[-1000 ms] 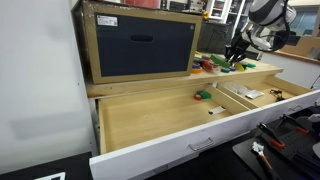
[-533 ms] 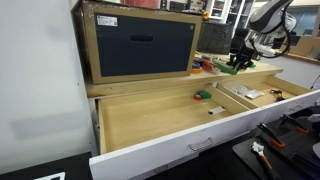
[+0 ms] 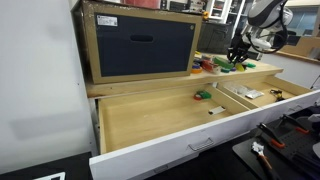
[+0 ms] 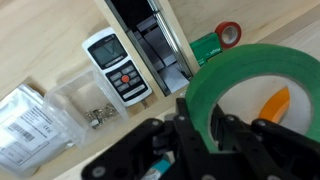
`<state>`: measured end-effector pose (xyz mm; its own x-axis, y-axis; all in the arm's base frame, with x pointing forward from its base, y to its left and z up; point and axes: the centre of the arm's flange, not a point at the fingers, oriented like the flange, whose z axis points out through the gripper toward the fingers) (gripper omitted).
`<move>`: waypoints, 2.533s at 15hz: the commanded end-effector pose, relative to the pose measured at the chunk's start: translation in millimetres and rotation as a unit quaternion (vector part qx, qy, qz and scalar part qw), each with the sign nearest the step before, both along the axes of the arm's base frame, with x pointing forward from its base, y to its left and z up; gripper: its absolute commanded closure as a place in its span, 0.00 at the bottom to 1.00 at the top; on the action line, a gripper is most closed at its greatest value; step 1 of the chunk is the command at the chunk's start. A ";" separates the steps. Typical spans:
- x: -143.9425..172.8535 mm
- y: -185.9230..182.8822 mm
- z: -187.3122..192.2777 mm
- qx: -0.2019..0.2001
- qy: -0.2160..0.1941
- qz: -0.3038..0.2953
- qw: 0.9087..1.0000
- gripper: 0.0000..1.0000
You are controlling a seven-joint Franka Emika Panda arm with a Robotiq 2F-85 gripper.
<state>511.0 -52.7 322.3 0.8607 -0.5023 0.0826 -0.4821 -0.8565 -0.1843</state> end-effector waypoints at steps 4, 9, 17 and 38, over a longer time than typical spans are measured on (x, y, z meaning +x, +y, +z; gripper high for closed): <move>18.3 17.9 4.6 0.013 0.036 0.018 0.999 0.94; 25.7 10.1 -6.9 0.010 0.056 0.013 0.998 0.94; 39.7 4.8 -22.8 -0.008 0.078 0.010 0.997 0.94; 89.6 -76.7 -51.2 -0.037 0.105 -0.034 0.993 0.94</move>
